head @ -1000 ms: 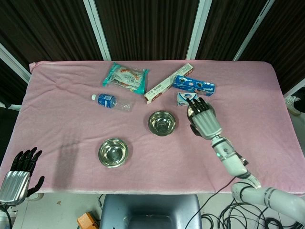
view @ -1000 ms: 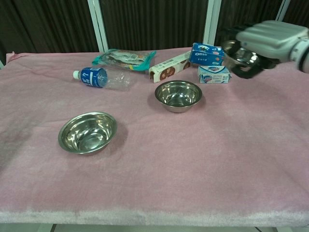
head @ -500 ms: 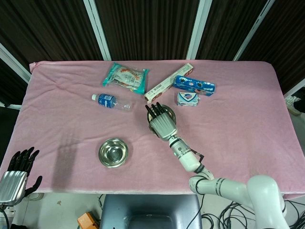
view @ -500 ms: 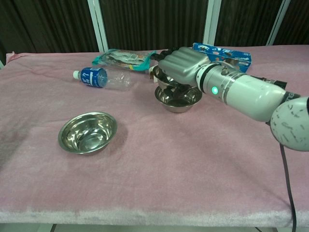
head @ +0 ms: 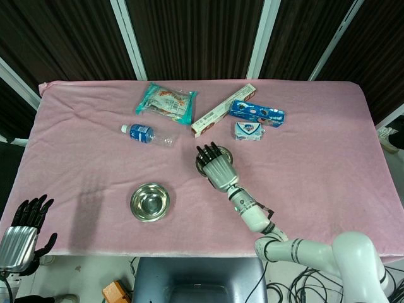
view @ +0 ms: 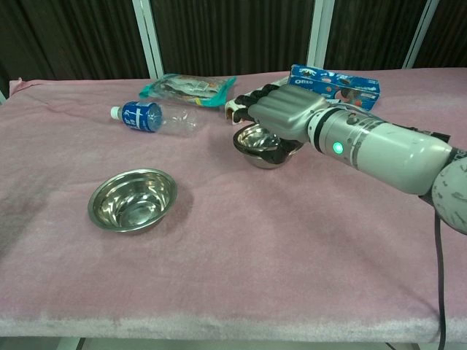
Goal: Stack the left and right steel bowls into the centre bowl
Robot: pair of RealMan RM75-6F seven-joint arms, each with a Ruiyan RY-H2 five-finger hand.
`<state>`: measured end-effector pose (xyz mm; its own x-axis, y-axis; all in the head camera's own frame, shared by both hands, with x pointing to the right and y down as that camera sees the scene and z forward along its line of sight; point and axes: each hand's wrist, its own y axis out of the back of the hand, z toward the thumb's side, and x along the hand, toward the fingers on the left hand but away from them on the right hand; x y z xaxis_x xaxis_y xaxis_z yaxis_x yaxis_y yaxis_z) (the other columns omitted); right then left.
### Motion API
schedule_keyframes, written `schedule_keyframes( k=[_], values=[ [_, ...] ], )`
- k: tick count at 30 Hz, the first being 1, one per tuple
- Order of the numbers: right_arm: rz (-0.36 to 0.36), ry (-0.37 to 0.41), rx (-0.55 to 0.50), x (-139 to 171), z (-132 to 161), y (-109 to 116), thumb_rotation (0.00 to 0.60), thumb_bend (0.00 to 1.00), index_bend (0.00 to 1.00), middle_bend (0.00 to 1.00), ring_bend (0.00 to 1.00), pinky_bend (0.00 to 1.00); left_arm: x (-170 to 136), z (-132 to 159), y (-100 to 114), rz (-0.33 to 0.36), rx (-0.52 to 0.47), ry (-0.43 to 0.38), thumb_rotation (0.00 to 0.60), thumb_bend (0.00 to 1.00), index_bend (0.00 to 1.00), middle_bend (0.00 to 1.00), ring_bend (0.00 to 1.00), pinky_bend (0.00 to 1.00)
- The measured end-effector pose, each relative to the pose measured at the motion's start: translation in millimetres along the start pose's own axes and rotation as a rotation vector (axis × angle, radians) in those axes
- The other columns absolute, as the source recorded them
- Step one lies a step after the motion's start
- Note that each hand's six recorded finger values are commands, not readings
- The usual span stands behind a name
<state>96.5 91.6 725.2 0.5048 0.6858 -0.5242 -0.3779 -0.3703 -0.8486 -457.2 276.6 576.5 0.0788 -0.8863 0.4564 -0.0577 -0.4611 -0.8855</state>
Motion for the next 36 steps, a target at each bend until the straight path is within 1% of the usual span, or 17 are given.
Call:
schedule_keyframes(
  k=[3,6,9,12,15,16,17,19,20,23,26,30,31,36],
  values=[
    [0.010,-0.009,-0.006,14.5,-14.3,0.4,0.600,0.34,0.03,0.00,0.00,0.00,2.8,3.0,-3.7,-0.016,0.009,-0.011,0.600,0.36,0.00,0.00,0.00,0.02],
    [0.021,-0.017,-0.020,33.1,-33.2,4.8,0.600,0.33,0.02,0.00,0.00,0.00,5.6,7.7,-6.2,-0.025,0.019,-0.026,0.600,0.36,0.00,0.00,0.00,0.02],
    [0.024,-0.034,-0.049,59.0,-54.4,9.0,0.600,0.33,0.00,0.00,0.00,0.00,5.7,12.0,-4.9,-0.012,0.018,-0.047,0.600,0.36,0.00,0.00,0.00,0.02],
    [0.009,-0.072,-0.070,98.4,-82.2,10.5,0.600,0.33,0.00,0.00,0.00,0.00,6.5,17.7,-5.0,-0.004,0.013,-0.086,0.600,0.36,0.00,0.00,0.00,0.02],
    [-0.015,-0.134,-0.079,149.8,-114.6,7.1,0.600,0.33,0.00,0.00,0.00,0.00,9.8,28.9,-9.0,-0.016,-0.014,-0.155,0.600,0.36,0.00,0.00,0.00,0.02],
    [-0.021,-0.155,-0.091,166.9,-122.6,4.4,0.600,0.33,0.00,0.00,0.00,0.00,12.3,35.2,-12.2,-0.025,-0.025,-0.193,0.600,0.36,0.00,0.00,0.00,0.01],
    [-0.028,-0.185,-0.116,190.6,-131.3,-0.4,0.600,0.33,0.00,0.00,0.00,0.00,14.8,40.5,-15.3,-0.035,-0.032,-0.223,0.600,0.36,0.00,0.00,0.00,0.01],
    [-0.033,-0.236,-0.164,227.8,-143.3,-9.1,0.600,0.33,0.00,0.00,0.00,0.00,21.9,52.5,-24.1,-0.060,-0.041,-0.277,0.600,0.37,0.00,0.00,0.00,0.00],
    [-0.031,-0.275,-0.195,253.4,-151.3,-15.2,0.600,0.33,0.00,0.00,0.00,0.00,25.6,57.5,-28.2,-0.071,-0.043,-0.294,0.600,0.38,0.00,0.00,0.00,0.00],
    [-0.015,-0.367,-0.249,312.0,-169.5,-28.3,0.600,0.33,0.00,0.00,0.00,0.00,39.3,77.6,-42.7,-0.102,-0.036,-0.347,0.600,0.38,0.01,0.00,0.00,0.00],
    [-0.011,-0.417,-0.258,346.8,-182.8,-34.4,0.600,0.33,0.00,0.00,0.00,0.00,50.4,99.0,-55.6,-0.112,-0.008,-0.393,0.600,0.38,0.02,0.00,0.00,0.00],
    [-0.028,-0.423,-0.282,363.2,-187.0,-35.3,0.600,0.33,0.00,0.00,0.00,0.00,64.2,126.6,-70.9,-0.105,0.040,-0.433,0.600,0.38,0.06,0.00,0.00,0.00],
    [-0.034,-0.421,-0.289,365.4,-187.3,-35.0,0.600,0.33,0.00,0.00,0.00,0.00,68.8,134.4,-75.9,-0.109,0.045,-0.440,0.600,0.39,0.07,0.00,0.00,0.00],
    [-0.074,-0.425,-0.301,376.9,-194.1,-31.9,0.600,0.33,0.00,0.00,0.00,0.00,84.8,155.2,-93.7,-0.149,0.036,-0.441,0.600,0.39,0.14,0.00,0.00,0.00]
  ],
)
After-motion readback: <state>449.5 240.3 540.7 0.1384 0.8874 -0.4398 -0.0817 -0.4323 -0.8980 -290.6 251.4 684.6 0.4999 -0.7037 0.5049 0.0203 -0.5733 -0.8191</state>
